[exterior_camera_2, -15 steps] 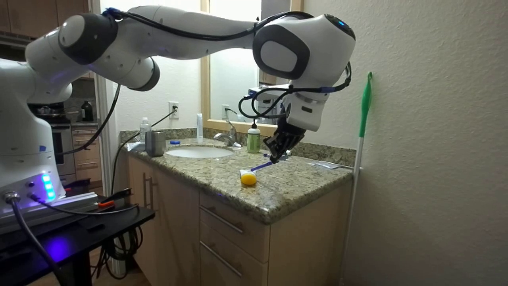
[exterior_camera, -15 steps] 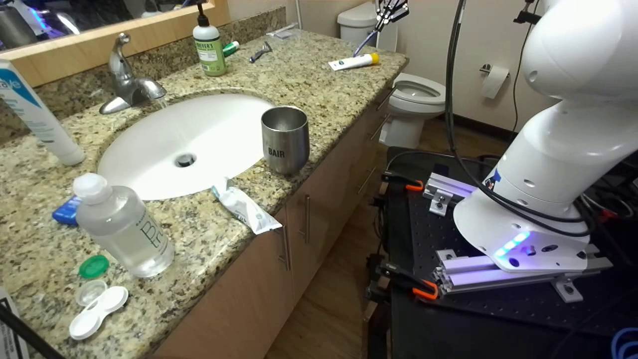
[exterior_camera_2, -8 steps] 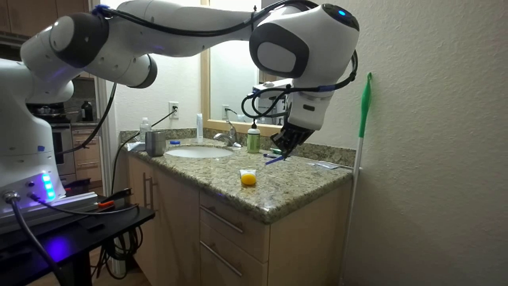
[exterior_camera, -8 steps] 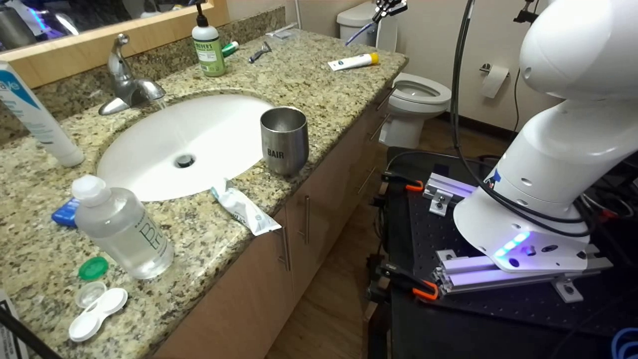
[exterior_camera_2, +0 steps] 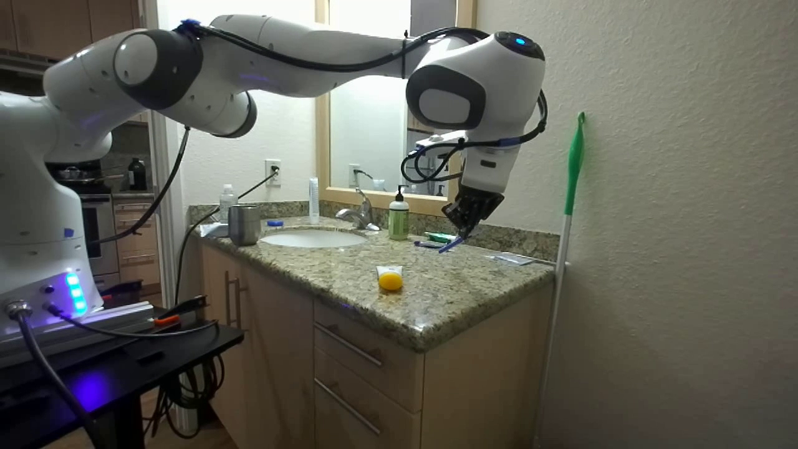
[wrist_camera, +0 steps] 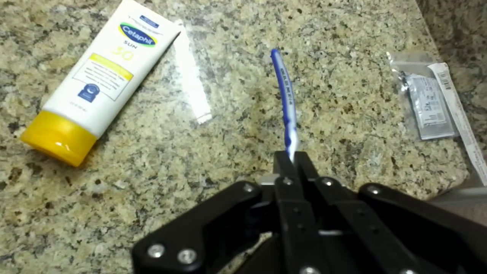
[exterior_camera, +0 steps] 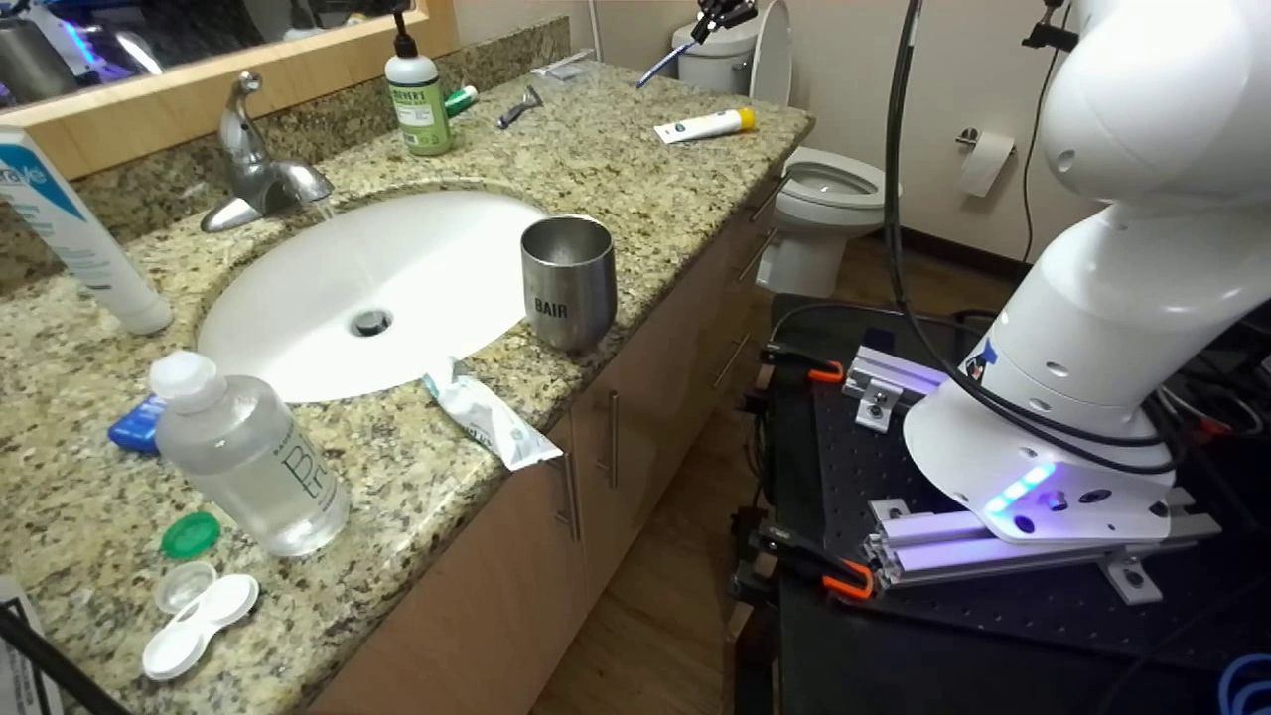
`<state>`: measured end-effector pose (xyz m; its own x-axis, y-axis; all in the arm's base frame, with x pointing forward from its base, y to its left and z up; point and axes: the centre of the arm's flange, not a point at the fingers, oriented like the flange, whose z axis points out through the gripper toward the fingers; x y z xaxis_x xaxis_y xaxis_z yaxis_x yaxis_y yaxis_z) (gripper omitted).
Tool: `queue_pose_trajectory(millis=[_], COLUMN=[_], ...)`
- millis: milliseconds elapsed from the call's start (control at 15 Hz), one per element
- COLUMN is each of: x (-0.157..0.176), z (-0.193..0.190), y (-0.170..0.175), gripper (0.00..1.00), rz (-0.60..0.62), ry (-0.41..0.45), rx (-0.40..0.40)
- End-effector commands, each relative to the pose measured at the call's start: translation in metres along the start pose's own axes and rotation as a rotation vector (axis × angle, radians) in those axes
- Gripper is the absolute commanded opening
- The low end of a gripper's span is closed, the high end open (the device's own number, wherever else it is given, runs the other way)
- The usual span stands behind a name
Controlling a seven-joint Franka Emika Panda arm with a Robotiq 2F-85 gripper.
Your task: Put the toothbrush on the countertop
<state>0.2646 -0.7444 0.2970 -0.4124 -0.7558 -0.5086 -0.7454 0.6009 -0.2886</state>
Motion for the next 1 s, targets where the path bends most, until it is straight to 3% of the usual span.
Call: queue_pose_trajectory(millis=[0,67,400,467,600,667,867,933], x=[0.008,0.009,0.011,0.005,-0.009,-0.017,-0.036,-0.006], z=[0.006,0.009,0.019,0.018,-0.028,-0.056,-0.112,-0.09], y=[0.002,0.004,0.021,0.024,0.038,0.05,0.076,0.034], gripper=[0.31,0.32,0.67,0.73,0.87,0.94,1.0,1.0], rz=[0.06,0.067,0.126,0.106,0.044,-0.005,-0.126,-0.055], ry=[-0.051,-0.076,-0.137,-0.125,-0.069,-0.001,0.088,0.04], rx=[-0.072,-0.115,-0.236,-0.238,-0.205,-0.157,-0.092,-0.123])
